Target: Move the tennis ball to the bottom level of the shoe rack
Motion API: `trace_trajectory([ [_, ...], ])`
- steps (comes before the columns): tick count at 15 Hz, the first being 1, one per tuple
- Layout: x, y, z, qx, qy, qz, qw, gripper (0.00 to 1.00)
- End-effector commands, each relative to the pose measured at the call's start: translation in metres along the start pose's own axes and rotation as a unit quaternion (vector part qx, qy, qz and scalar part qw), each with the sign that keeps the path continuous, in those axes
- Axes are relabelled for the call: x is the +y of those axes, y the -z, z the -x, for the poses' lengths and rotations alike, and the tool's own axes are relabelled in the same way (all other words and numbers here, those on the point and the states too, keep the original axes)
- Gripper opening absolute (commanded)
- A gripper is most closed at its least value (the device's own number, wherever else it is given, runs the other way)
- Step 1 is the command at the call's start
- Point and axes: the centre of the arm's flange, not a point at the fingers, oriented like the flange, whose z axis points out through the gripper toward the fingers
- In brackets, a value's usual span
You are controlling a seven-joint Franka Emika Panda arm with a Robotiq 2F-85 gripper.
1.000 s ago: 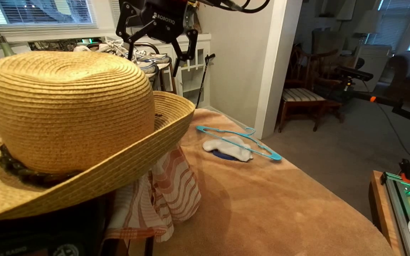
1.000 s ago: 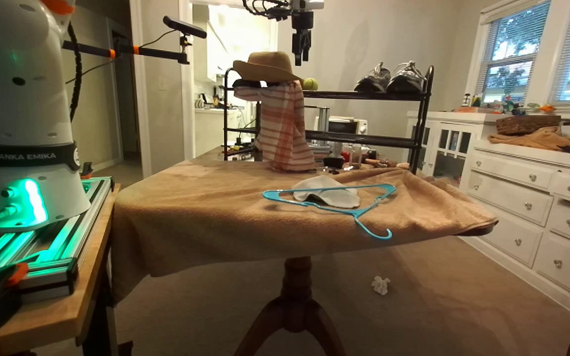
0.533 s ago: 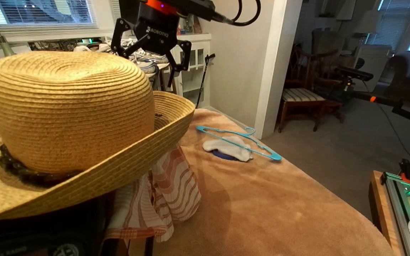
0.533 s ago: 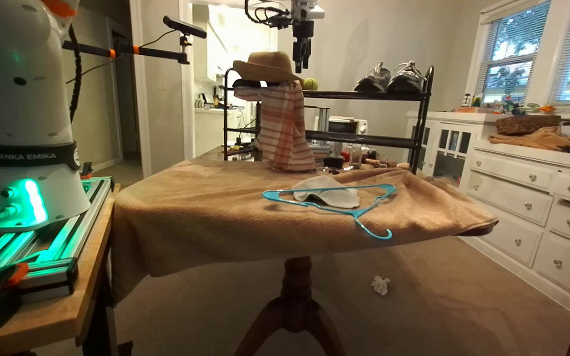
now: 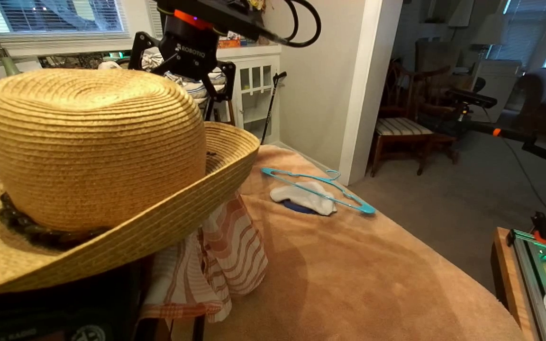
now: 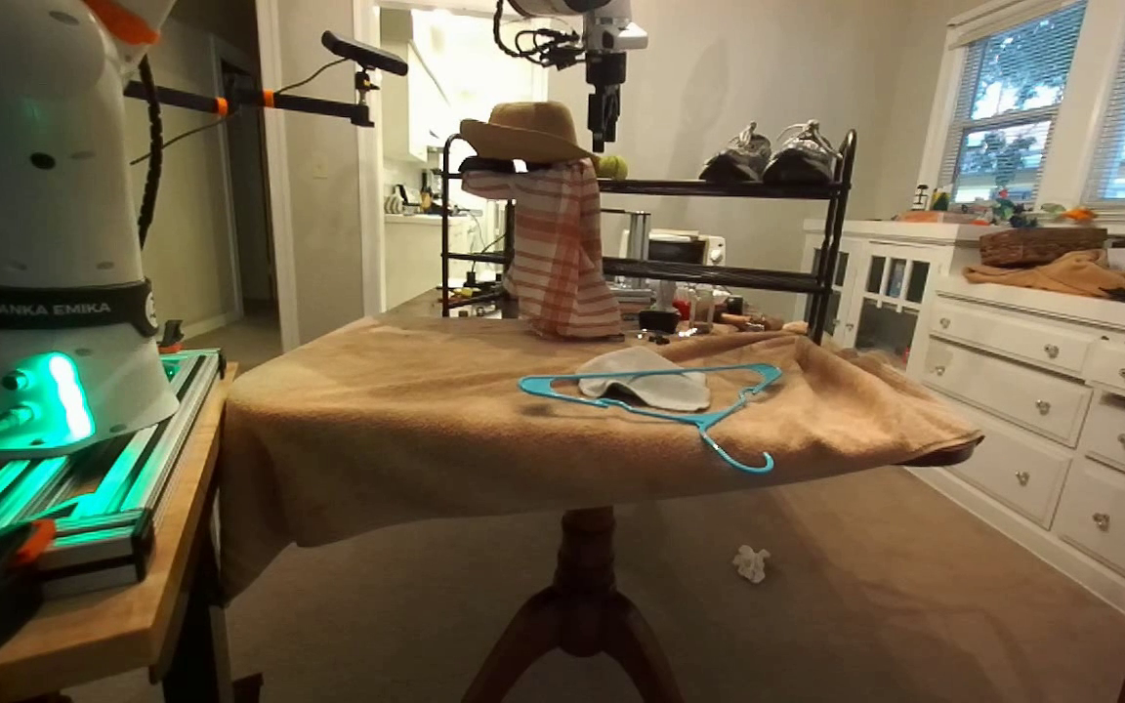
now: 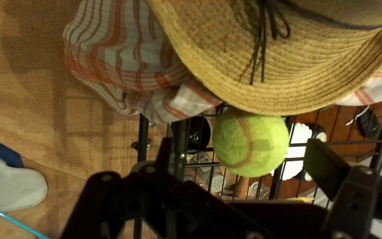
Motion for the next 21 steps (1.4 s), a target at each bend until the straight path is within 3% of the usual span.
trace_trajectory([
  [1, -0.018, -0.016, -0.010, 0.007, 0.009, -0.006, 0.9999, 1.00],
  [9, -0.026, -0.042, -0.012, 0.004, 0.023, -0.003, 0.9997, 1.00],
  [10, -0.026, -0.045, -0.013, 0.007, 0.025, -0.004, 0.9997, 0.83],
  [11, -0.026, -0.047, -0.014, 0.009, 0.029, -0.005, 0.9995, 0.73],
  [15, -0.028, -0.051, -0.013, 0.006, 0.034, -0.003, 0.9994, 0.42],
  [17, -0.030, -0.047, -0.013, 0.011, 0.037, -0.005, 0.9993, 0.42],
  [21, -0.024, -0.002, -0.017, 0.048, 0.030, -0.002, 0.9984, 0.42],
])
